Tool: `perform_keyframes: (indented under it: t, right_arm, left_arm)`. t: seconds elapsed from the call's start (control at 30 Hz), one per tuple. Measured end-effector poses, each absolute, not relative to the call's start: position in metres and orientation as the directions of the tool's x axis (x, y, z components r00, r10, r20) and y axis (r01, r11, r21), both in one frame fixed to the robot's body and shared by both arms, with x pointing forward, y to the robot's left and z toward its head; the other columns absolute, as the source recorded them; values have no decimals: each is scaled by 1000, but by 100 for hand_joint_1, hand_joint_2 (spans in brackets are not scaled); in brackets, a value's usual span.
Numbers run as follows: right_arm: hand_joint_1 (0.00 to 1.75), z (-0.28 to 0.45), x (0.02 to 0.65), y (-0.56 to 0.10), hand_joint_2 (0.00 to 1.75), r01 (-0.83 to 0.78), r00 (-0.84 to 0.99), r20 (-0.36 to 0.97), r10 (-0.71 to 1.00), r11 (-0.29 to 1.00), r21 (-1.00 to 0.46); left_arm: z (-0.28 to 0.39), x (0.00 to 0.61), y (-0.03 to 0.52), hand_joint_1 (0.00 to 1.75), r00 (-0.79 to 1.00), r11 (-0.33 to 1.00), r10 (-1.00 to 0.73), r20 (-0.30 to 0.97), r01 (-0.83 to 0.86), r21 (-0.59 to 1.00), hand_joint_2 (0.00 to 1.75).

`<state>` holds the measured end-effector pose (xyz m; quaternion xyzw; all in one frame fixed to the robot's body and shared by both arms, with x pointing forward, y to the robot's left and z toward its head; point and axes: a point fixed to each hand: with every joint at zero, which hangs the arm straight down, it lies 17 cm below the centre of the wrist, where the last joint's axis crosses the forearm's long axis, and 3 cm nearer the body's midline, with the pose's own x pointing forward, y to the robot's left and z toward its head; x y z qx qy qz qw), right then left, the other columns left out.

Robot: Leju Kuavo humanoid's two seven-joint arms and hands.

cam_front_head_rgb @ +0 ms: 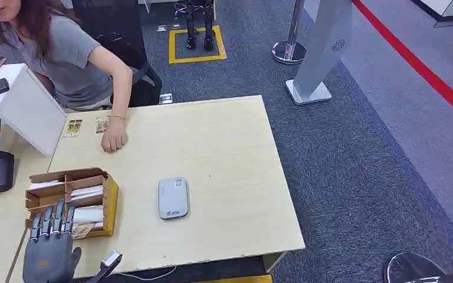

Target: Pass the card to the sensor for recognition and then transmit it.

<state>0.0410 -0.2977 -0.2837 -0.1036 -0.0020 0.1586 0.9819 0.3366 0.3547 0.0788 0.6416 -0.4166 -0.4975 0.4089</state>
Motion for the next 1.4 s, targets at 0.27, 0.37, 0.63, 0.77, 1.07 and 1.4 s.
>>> perform_keyframes:
  t: [0.27, 0.37, 0.63, 0.77, 1.07, 1.4]
  right_arm:
    - [0, -284, 41, -298, 175, -313, 949, -29, 314, 927, -204]
    - [0, -284, 41, -297, 175, -314, 949, -28, 314, 928, -202]
    - [0, -284, 41, -297, 175, -314, 949, -28, 314, 928, -200]
    - [0, -284, 41, -296, 175, -312, 949, -28, 313, 929, -199]
    - [0, -284, 41, -297, 175, -310, 950, -27, 312, 929, -200]
    - [0, -284, 41, -297, 175, -311, 950, -26, 312, 929, -201]
  left_arm:
    - [86, 340, 351, 0, 144, -304, -948, -282, -165, 938, 175]
    - [90, 342, 351, 12, 142, -302, -950, -279, -179, 936, 175]
    - [90, 345, 346, 175, 117, -299, -952, -281, -186, 936, 175]
    - [89, 345, 344, 175, 107, -298, -953, -282, -186, 936, 175]
    - [84, 345, 333, 175, 63, -284, -959, -278, -179, 942, 175]
    - [84, 345, 331, 175, 58, -279, -960, -273, -180, 943, 175]
